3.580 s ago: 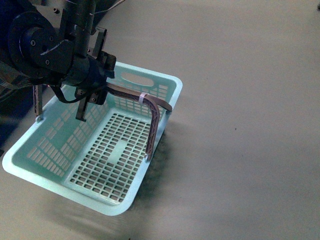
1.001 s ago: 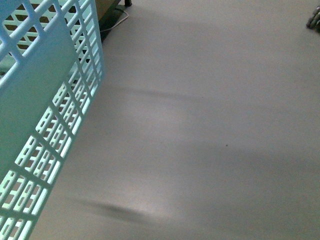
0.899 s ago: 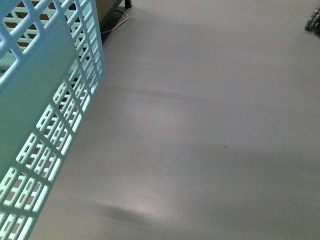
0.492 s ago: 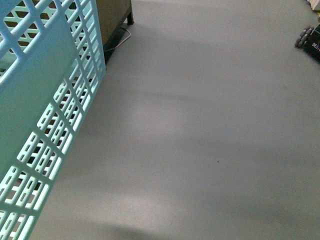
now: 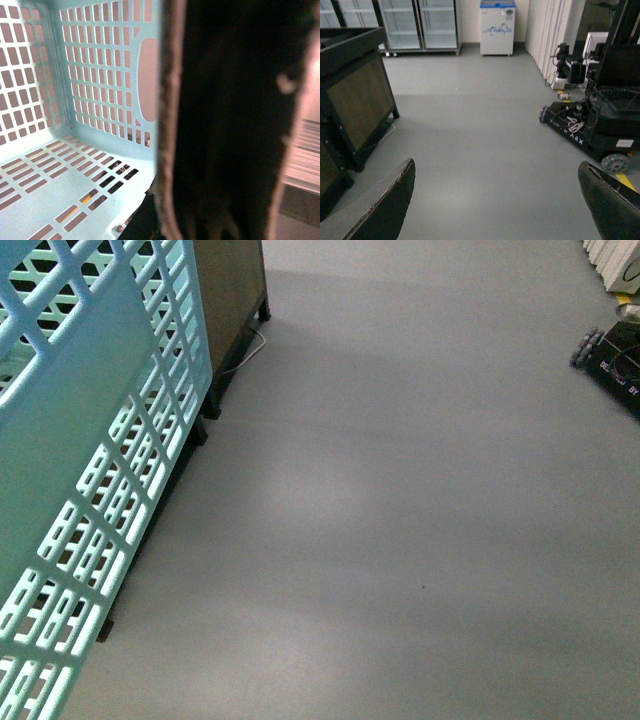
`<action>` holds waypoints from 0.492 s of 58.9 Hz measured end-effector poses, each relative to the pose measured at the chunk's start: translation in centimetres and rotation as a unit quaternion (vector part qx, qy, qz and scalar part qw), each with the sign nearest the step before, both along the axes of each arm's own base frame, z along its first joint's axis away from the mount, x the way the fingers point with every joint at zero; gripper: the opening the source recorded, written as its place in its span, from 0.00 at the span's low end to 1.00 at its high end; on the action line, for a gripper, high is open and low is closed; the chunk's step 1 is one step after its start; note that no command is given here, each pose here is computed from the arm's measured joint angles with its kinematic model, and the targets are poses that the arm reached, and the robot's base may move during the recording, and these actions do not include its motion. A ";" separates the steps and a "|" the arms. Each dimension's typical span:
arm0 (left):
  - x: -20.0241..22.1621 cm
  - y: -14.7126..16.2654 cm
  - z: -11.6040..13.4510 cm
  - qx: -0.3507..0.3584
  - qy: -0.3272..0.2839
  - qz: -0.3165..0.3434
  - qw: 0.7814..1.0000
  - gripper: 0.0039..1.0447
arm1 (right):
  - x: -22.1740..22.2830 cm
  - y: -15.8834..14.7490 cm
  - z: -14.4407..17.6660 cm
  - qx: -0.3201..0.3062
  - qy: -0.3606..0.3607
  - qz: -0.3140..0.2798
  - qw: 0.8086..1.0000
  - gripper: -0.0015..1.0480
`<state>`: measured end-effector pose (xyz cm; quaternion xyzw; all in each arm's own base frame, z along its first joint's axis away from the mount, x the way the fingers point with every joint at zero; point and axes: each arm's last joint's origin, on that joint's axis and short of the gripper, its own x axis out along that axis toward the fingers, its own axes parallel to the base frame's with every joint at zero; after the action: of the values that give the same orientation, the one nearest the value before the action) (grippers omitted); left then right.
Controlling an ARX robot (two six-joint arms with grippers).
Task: Pick mango and avocado into basket
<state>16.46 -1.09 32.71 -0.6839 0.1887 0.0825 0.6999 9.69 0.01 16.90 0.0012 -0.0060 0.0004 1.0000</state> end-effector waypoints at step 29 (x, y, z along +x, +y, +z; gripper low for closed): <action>0.0 0.0 0.0 0.000 0.000 0.000 1.000 0.04 | 0.0 0.0 0.0 0.000 0.000 0.000 1.000 0.92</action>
<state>16.46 -1.09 32.71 -0.6838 0.1886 0.0826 0.7000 9.69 0.01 16.90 0.0014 -0.0062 0.0004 1.0000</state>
